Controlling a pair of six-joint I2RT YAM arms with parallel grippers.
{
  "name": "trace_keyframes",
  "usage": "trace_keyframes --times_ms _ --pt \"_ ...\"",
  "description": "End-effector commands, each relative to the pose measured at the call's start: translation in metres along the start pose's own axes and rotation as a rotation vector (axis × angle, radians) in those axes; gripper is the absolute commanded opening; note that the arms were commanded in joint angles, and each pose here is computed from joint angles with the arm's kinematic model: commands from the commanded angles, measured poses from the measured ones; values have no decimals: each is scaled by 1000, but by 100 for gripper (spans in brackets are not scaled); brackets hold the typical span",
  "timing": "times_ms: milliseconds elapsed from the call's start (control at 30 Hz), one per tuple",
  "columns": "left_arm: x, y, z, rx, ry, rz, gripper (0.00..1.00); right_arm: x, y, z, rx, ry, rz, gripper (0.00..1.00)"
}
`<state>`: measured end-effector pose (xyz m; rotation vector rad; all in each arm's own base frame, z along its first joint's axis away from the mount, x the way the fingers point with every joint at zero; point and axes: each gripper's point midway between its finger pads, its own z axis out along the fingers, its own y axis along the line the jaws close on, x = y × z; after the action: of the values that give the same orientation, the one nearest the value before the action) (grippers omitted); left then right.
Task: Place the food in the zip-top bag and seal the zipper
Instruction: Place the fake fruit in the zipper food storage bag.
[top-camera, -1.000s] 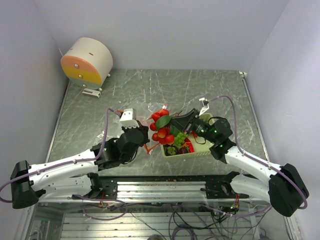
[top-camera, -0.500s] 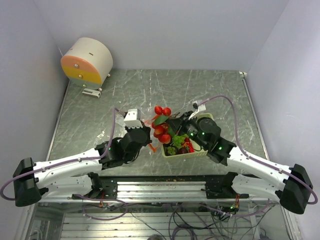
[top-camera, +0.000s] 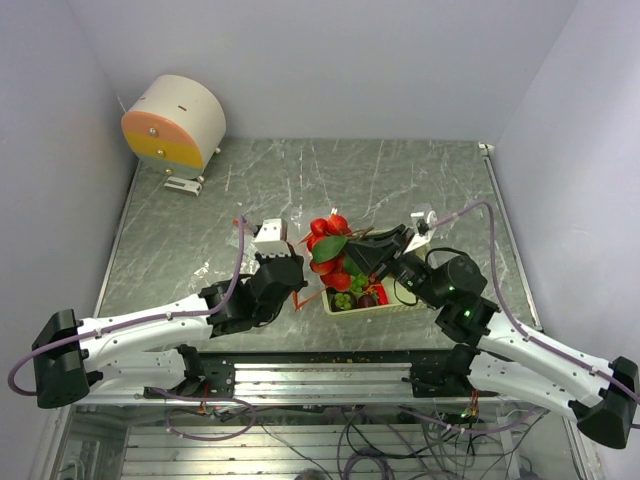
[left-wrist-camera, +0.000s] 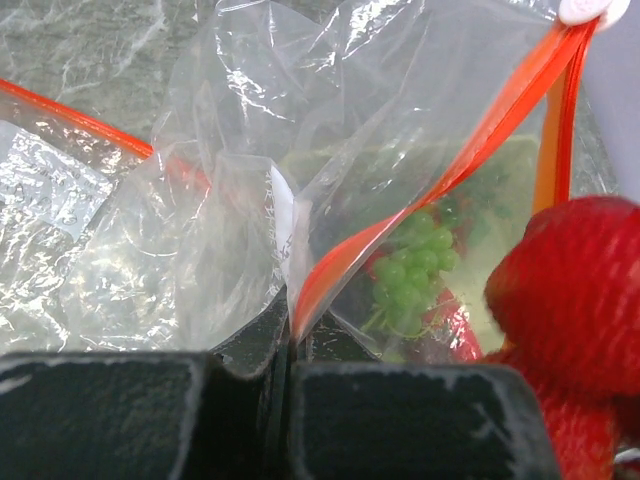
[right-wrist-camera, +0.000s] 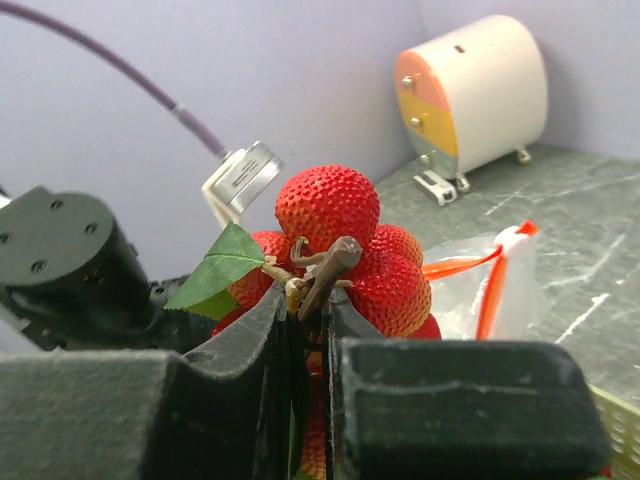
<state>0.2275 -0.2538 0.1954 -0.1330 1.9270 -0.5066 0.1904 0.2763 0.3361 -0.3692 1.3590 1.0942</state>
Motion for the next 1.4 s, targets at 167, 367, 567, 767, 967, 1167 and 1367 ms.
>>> trace_keyframes --times_ms 167,367,567,767,967,1167,1367 --pt "-21 -15 -3 33 -41 -66 7 -22 58 -17 -329 -113 -15 0" --pt "-34 -25 -13 95 -50 -108 7 -11 42 -14 -271 -154 22 0" --pt "-40 -34 -20 157 -46 -153 7 13 13 2 -154 -158 57 0" --pt "-41 -39 -26 195 -32 -169 7 40 -53 3 184 -112 49 0" --pt "-41 -18 -26 116 -48 -131 7 43 -98 -18 463 -31 -21 0" --pt "-55 -2 -30 47 -97 -102 7 71 -118 -25 586 102 -57 0" --pt "-58 7 -29 -1 -115 -73 7 69 -86 -10 445 122 -73 0"
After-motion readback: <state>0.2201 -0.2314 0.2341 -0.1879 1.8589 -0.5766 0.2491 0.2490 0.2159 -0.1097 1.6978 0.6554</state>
